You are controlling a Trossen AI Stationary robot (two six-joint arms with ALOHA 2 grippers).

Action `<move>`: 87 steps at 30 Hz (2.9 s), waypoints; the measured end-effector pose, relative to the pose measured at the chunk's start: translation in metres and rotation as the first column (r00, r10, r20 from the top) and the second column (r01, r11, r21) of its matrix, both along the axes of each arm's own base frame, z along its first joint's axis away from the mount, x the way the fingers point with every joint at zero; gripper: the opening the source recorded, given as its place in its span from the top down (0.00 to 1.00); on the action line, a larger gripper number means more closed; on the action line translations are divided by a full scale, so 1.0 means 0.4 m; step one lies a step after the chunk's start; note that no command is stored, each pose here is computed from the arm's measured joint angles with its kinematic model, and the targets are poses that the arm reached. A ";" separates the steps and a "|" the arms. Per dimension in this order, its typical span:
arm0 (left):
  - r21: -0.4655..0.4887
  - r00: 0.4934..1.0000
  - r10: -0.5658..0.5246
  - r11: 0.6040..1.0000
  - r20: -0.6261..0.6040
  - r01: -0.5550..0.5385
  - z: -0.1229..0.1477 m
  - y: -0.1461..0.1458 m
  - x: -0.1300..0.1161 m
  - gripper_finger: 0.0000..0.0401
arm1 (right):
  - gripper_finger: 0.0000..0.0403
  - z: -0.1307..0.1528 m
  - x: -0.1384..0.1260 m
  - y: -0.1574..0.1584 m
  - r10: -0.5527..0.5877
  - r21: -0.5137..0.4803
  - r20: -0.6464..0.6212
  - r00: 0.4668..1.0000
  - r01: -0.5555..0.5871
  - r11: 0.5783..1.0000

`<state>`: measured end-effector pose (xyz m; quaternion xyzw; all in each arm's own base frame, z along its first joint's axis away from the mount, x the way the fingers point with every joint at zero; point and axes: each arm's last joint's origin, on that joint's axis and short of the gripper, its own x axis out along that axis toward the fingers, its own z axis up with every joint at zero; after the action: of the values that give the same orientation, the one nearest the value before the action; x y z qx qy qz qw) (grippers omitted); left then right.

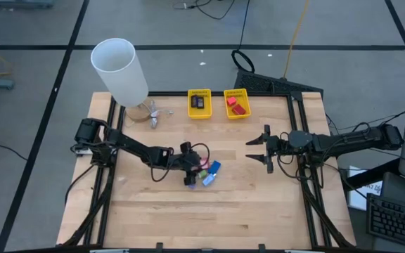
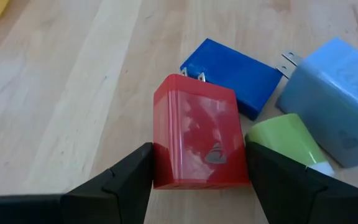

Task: Pick & Place Office items
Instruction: Put the red charger adapter into the right yellow bin

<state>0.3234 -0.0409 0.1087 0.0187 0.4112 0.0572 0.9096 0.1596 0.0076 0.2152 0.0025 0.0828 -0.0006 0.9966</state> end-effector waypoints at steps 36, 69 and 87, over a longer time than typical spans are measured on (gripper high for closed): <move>0.393 0.942 -0.037 0.914 0.333 -0.103 0.195 -0.045 -0.010 0.39 | 0.47 -0.018 0.030 0.002 -0.004 0.024 -0.023 1.000 0.005 1.000; 0.480 0.915 -0.088 0.869 0.393 -0.122 0.224 -0.048 0.000 0.39 | 0.22 -0.101 0.270 -0.062 -0.034 0.417 0.171 0.985 -0.041 0.908; 0.483 0.919 -0.089 0.868 0.383 -0.117 0.222 -0.047 -0.001 0.39 | 0.24 -0.133 0.347 -0.061 -0.004 0.445 0.115 0.993 -0.048 0.894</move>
<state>0.3230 -0.0598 0.1975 0.2367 0.1918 0.1703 0.9371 0.2986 -0.0170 0.1618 0.2302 0.0242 0.0300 0.9724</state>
